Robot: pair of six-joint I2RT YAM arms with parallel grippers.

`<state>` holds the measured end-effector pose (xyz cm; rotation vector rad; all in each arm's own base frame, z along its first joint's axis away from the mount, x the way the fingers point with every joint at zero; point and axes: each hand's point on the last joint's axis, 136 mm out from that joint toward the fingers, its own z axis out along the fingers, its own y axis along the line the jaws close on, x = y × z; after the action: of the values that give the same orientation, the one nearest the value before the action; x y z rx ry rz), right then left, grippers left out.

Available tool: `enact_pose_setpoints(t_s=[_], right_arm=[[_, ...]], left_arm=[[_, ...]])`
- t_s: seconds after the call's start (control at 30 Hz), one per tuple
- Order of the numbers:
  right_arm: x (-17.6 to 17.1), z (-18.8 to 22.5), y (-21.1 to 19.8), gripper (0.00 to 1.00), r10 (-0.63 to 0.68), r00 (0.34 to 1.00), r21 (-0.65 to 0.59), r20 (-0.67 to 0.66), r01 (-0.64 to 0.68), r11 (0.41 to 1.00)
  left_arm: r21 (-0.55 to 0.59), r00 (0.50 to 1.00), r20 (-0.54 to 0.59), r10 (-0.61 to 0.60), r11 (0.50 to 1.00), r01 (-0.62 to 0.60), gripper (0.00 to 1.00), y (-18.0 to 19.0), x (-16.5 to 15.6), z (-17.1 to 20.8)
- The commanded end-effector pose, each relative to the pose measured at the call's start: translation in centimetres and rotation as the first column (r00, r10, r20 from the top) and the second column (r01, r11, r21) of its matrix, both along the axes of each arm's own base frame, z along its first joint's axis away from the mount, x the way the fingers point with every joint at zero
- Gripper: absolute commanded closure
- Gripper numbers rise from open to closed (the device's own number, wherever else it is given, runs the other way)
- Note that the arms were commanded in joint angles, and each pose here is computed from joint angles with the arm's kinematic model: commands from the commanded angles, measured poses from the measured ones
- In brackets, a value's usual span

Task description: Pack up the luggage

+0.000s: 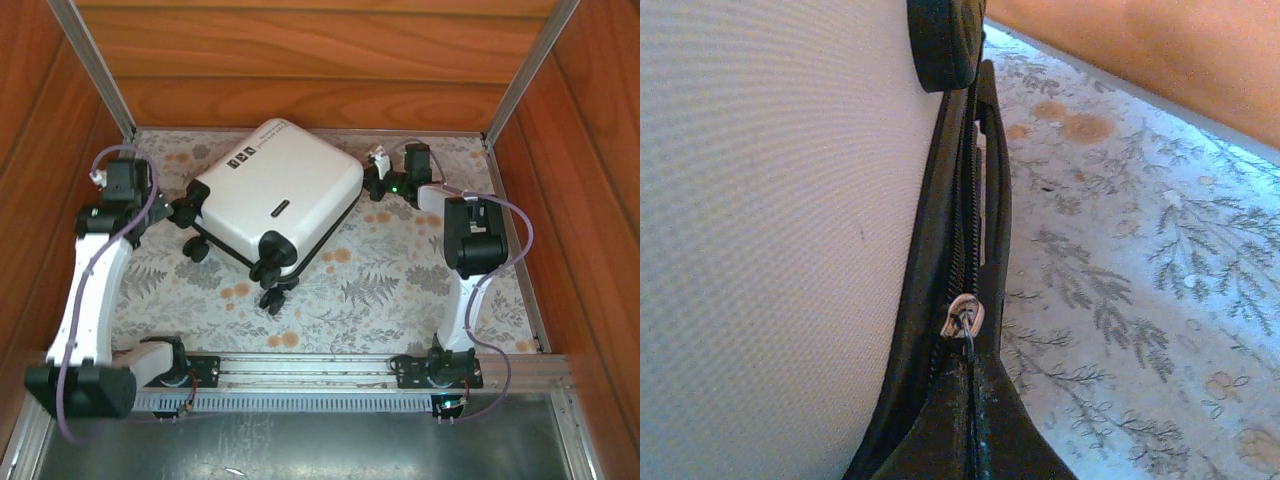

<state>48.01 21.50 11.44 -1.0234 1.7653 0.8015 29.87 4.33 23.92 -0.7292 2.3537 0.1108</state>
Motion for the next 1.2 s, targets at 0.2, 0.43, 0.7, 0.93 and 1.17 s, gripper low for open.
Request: enact_pose_setpoints(t_s=[0.2,0.43,0.7,0.93,1.17], right_arm=[[-4.8,6.5,3.5,1.00,0.188,0.966,0.052,0.178,-0.200,0.978],[-7.5,7.2,4.1,1.00,0.277,0.945,0.056,0.174,-0.290,0.955],[-8.5,6.8,4.4,1.00,0.355,0.929,0.050,0.102,-0.362,0.931],[-6.8,7.1,4.6,1.00,0.332,0.943,0.058,0.030,-0.333,0.941],[-2.9,7.1,5.0,1.00,0.229,0.971,0.074,-0.073,-0.224,0.972]], left_arm=[[-0.180,0.982,-0.150,-0.111,0.980,0.084,0.26,-3.2,5.8,-3.8],[-0.316,0.943,-0.180,-0.281,0.924,0.215,0.26,-6.4,11.3,-6.6],[-0.539,0.779,-0.121,-0.615,0.700,0.469,0.36,-15.0,16.1,-10.7],[-0.527,0.650,-0.093,-0.754,0.591,0.611,0.36,-20.9,16.7,-11.3],[-0.499,0.603,-0.030,-0.797,0.534,0.682,0.36,-24.7,18.4,-10.0]])
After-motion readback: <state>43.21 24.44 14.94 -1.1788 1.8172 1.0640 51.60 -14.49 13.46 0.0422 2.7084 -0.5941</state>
